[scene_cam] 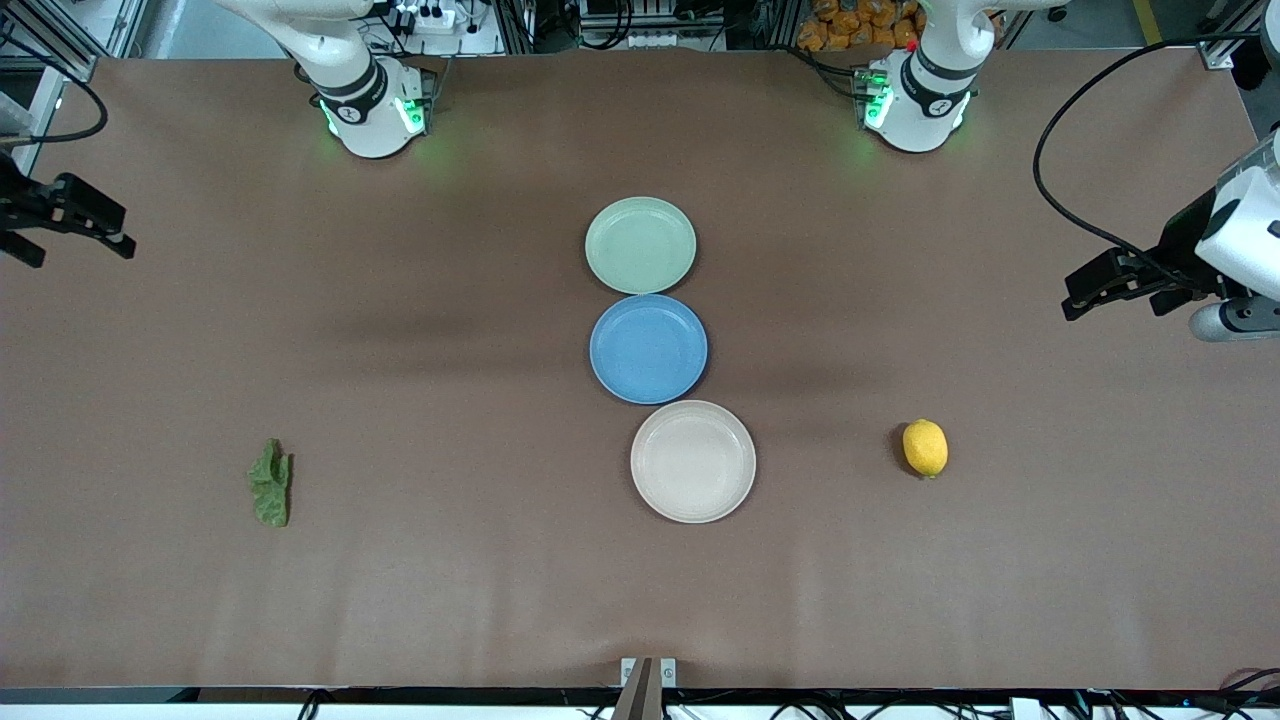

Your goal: Place lemon and lettuce in plates

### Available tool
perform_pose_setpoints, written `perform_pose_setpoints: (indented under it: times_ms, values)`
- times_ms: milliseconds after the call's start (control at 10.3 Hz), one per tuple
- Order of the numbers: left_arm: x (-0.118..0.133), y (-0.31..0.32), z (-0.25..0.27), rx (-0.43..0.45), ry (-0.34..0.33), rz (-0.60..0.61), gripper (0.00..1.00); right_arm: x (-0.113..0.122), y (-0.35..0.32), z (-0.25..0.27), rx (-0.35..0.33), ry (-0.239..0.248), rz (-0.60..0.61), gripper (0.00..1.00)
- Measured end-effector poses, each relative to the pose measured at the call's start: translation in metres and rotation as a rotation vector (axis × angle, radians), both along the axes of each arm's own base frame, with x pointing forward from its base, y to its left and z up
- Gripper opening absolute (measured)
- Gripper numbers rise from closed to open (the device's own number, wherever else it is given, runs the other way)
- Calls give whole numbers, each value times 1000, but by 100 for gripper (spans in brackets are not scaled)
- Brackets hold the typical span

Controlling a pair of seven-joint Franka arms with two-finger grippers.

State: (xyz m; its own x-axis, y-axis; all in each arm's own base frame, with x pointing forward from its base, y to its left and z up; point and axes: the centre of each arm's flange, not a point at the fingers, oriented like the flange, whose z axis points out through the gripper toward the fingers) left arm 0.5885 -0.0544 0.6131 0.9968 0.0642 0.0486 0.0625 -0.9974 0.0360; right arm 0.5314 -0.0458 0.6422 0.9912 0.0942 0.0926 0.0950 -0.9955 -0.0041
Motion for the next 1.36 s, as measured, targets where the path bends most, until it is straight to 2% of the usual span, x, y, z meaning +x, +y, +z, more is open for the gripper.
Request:
perform_pose_setpoints:
  times_ms: [194,583,971,1360]
  values:
    - [0,1,0,0,0,-6,100,9,0,15,-1,-2,2,100]
    - [0,5,0,2,-1,-24,100,23,2,14,-2,-11,8,100]
    - [0,4,0,2,-1,-25,100,24,0,15,-3,-19,3,100]
    - [0,4,0,2,-1,-26,100,32,-4,0,0,8,-3,100]
